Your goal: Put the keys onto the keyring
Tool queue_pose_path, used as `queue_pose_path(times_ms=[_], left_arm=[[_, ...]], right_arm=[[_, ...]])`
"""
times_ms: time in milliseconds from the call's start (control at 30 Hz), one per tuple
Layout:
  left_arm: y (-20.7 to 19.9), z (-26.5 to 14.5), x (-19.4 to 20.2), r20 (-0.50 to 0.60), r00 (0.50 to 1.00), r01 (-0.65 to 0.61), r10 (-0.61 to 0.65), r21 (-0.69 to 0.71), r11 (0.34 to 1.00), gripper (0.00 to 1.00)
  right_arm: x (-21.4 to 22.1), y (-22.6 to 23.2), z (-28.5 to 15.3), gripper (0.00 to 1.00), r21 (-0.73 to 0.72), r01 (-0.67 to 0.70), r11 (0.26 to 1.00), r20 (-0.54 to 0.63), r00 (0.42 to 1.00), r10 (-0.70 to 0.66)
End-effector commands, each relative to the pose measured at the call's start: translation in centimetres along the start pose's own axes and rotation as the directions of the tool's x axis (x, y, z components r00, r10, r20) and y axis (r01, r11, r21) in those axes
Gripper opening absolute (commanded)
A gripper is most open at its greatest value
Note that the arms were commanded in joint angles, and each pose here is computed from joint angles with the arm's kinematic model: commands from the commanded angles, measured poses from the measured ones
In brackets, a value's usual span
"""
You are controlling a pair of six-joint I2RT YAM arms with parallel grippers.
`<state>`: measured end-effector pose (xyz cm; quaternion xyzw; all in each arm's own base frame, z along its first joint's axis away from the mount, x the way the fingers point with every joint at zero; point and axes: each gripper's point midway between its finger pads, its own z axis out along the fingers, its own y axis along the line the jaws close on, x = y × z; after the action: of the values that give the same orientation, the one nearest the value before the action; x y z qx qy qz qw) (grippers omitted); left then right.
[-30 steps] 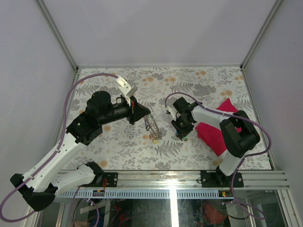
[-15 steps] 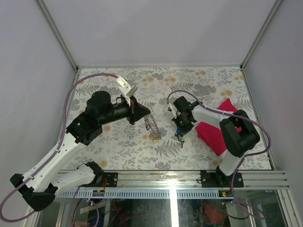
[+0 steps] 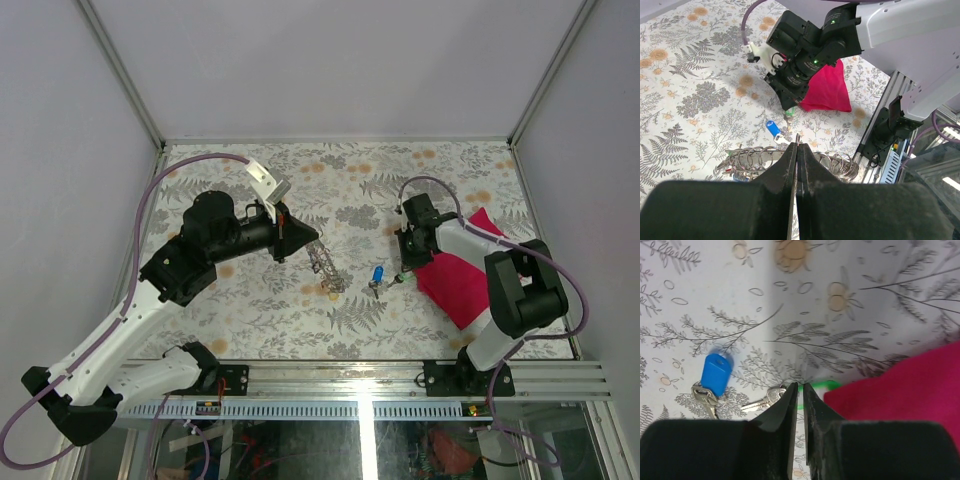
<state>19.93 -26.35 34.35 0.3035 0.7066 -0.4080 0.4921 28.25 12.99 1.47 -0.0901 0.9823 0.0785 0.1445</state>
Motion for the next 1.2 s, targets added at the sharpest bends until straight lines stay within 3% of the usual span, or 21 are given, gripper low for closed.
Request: queue_pose_path(times_ms=[0,133,333,500,1167], left_arm=[[-1.3,-0.5,-2.9,0.079,0.996,-0.035,0.032,0.037,0.999,0.0],[-1.2,-0.4,-2.8,0.077,0.997,-0.032,0.029,0.035,0.999,0.0],[-1.2,-0.2,-2.6,0.073,0.997,-0.028,0.025,0.045,0.999,0.0],[-1.4,-0.2,-2.7,0.073,0.997,-0.029,0.025,0.051,0.998,0.0],[-1.5,-0.3,-2.7,0.073,0.997,-0.026,0.022,0.054,0.998,0.0]], right_arm=[[-3.2,-0.1,-2.5,0.2,-0.029,-0.038,0.999,0.174,0.984,0.043],[-4.0,0.7,-4.3,0.33,-0.066,0.005,0.998,0.232,0.973,0.01],[-1.7,0.2,-3.7,0.42,-0.049,0.036,0.998,0.107,0.994,-0.031],[-0.4,-0.1,-2.4,0.42,-0.039,0.014,0.999,0.038,0.999,-0.012],[0.7,-0.1,-0.6,0.37,-0.088,-0.068,0.994,-0.011,0.998,0.067]])
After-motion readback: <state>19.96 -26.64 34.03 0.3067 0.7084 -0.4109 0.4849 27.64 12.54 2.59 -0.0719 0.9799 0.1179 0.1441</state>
